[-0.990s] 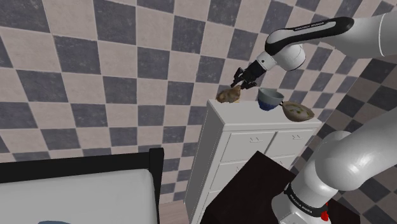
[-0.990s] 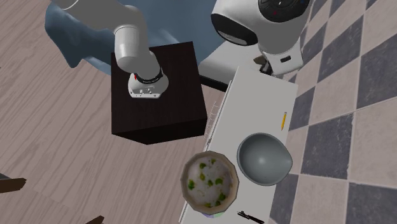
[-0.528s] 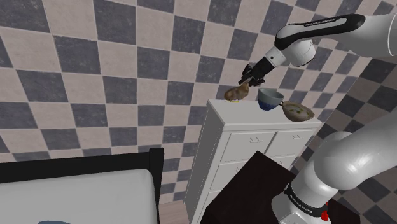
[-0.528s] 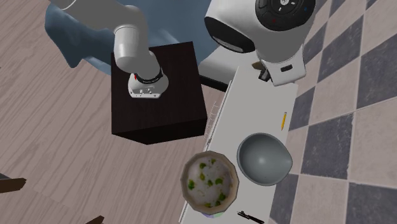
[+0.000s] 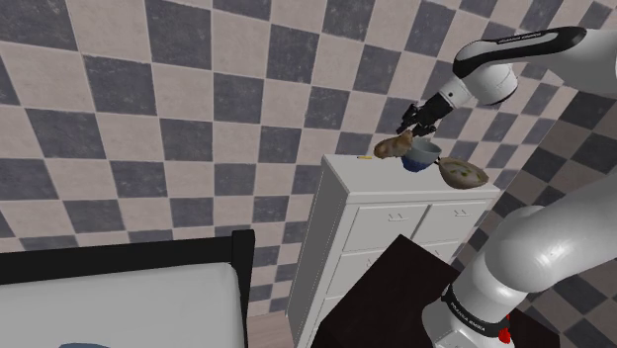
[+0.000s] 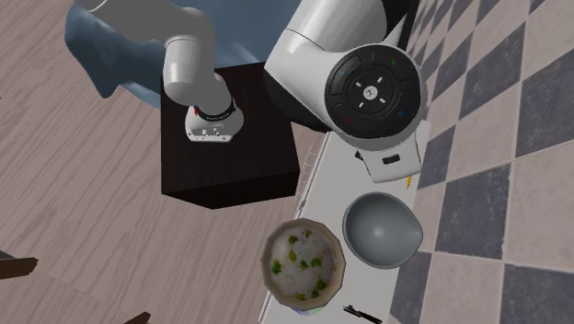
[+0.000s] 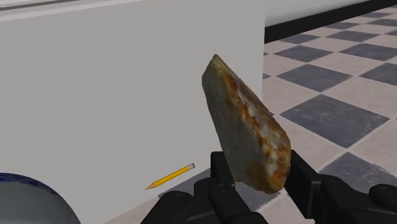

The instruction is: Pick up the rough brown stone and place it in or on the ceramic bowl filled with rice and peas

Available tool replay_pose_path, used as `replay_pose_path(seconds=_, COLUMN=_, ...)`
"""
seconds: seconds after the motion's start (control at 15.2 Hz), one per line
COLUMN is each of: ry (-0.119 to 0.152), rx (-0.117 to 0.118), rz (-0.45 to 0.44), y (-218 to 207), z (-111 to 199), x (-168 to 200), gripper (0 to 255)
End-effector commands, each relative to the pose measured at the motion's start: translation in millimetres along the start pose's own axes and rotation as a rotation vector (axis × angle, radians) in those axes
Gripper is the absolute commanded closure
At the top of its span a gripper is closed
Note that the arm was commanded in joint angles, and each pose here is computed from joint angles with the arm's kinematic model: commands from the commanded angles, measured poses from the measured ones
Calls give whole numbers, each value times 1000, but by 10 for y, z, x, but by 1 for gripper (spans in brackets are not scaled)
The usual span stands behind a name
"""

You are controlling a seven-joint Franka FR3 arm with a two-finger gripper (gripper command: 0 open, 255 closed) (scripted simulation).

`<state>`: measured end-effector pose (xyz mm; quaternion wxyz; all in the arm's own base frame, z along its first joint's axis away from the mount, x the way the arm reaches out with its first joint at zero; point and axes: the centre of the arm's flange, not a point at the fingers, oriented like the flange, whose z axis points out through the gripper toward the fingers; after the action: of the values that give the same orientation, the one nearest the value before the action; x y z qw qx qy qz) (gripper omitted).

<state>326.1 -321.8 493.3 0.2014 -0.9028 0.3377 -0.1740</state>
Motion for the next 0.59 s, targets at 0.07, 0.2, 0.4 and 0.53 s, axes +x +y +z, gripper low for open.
replay_pose_path(seconds=0.07, ry=0, rx=0, rz=-2, y=364, z=-197, x=84, gripper=255)
replay_pose_path(seconds=0.2, ry=0, rx=0, rz=-2, y=592, z=-322, x=127, gripper=255)
replay_pose_path(seconds=0.4, ry=0, rx=0, rz=-2, y=935, z=-510, x=191, gripper=255)
replay_pose_path(seconds=0.53, ry=0, rx=0, rz=-2, y=1163, z=-635, x=234, gripper=255)
